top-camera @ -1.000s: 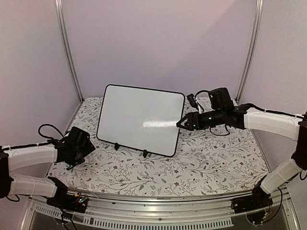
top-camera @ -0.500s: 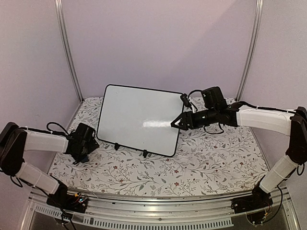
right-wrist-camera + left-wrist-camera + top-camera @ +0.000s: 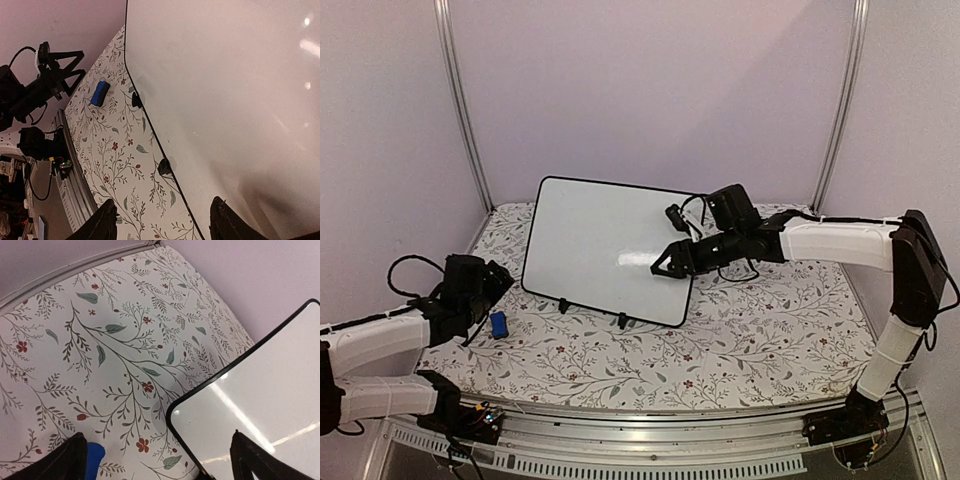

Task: Erase the whiteboard
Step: Place the whiteboard eraser at the center of the board, then move the whiteboard to the center of the board.

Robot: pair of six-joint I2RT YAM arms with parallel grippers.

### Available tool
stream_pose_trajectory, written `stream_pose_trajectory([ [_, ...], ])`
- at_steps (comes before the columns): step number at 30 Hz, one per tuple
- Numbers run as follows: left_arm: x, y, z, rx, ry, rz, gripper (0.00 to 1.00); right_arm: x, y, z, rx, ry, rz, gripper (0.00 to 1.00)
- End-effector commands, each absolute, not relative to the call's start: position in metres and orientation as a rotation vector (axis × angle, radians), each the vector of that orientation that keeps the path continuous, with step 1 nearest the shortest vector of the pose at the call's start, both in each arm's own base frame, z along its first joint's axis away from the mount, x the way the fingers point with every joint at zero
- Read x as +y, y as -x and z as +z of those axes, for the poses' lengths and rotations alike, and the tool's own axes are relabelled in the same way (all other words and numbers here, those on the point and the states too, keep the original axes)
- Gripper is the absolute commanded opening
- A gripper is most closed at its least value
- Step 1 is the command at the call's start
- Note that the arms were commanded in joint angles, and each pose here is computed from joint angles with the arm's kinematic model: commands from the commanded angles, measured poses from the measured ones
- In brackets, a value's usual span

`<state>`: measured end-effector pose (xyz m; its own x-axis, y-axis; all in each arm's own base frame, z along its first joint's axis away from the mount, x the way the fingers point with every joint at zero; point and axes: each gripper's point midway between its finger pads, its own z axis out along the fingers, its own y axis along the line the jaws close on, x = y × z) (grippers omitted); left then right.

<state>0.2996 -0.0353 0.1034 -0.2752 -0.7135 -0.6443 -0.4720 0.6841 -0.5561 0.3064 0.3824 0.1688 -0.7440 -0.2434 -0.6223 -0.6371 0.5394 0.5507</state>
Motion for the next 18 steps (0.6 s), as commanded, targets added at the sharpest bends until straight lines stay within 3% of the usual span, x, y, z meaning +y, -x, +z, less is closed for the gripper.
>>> stream_pose_trajectory([
  [1,-0.024,-0.292,0.094,1.964,0.939,-0.232,0.99,0.4,-0.306,0.157,2.334,0.727,1.043,0.62],
  [8,-0.023,-0.282,0.1,1.921,0.951,-0.295,0.98,0.407,-0.313,0.118,2.45,0.619,0.831,0.53],
  [18,-0.026,-0.281,0.115,1.906,0.925,-0.328,0.97,0.447,-0.28,0.092,2.493,0.655,0.694,0.52],
])
